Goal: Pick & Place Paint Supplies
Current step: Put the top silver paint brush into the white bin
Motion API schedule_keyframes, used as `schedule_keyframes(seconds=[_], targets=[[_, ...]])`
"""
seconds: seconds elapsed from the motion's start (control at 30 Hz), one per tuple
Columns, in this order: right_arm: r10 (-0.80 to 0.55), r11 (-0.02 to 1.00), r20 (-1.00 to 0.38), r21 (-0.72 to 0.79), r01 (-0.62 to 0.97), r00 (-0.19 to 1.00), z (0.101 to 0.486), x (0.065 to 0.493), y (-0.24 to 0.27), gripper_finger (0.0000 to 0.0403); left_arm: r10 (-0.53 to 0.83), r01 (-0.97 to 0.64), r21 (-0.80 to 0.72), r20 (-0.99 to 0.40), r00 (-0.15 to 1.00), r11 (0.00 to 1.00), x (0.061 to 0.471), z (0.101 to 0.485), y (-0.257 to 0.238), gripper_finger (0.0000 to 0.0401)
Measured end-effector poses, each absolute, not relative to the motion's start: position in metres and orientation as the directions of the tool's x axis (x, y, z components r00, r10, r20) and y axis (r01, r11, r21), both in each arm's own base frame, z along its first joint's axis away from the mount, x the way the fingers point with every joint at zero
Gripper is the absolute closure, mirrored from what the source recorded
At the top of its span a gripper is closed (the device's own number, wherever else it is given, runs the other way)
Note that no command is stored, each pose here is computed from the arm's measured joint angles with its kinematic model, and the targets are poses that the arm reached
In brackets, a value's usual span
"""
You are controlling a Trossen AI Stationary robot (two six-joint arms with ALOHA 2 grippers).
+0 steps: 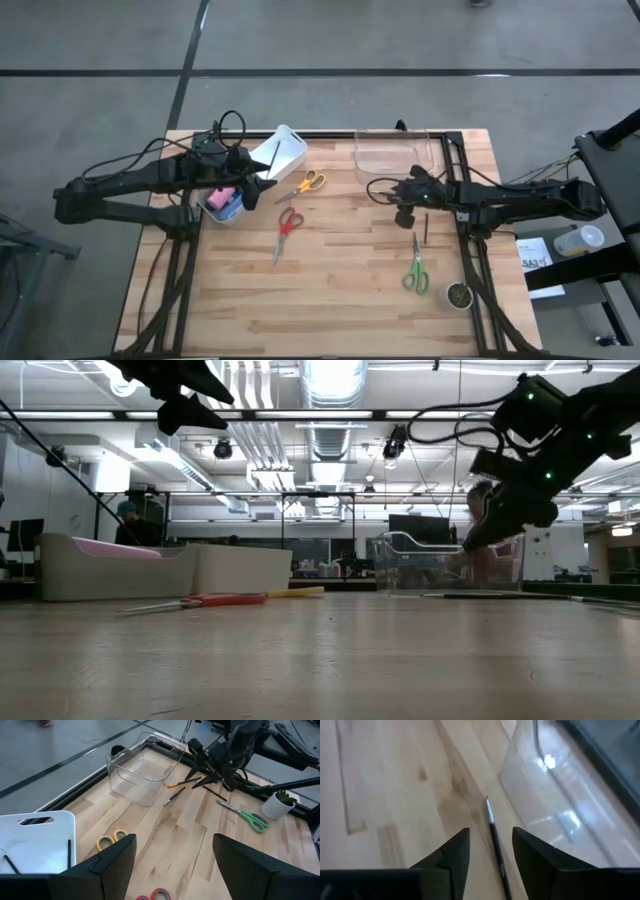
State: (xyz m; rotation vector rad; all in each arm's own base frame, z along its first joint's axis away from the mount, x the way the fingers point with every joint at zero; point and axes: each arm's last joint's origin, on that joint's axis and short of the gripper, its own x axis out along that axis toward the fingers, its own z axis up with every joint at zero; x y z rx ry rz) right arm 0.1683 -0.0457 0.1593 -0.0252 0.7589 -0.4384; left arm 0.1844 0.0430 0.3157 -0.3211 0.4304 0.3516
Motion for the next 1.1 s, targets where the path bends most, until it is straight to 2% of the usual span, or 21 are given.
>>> schedule_keyframes(seconds=[0.67, 1.1], targets=[[-0.404, 0.890, -0.743, -0.185, 0.417, 0.533, 0.121, 0.174, -0.059, 0.0255, 0.261, -0.394, -0.226, -0.456, 0.851, 0.891, 0.184, 0.316, 0.043, 0.0130], [-0.413, 0.879, -0.748, -0.176, 0.444, 0.519, 0.107, 0.183, -0.070, 0.0255, 0.261, -0.395, -0.226, -0.456, 0.851, 0.891, 0.184, 0.316, 0.043, 0.0130]])
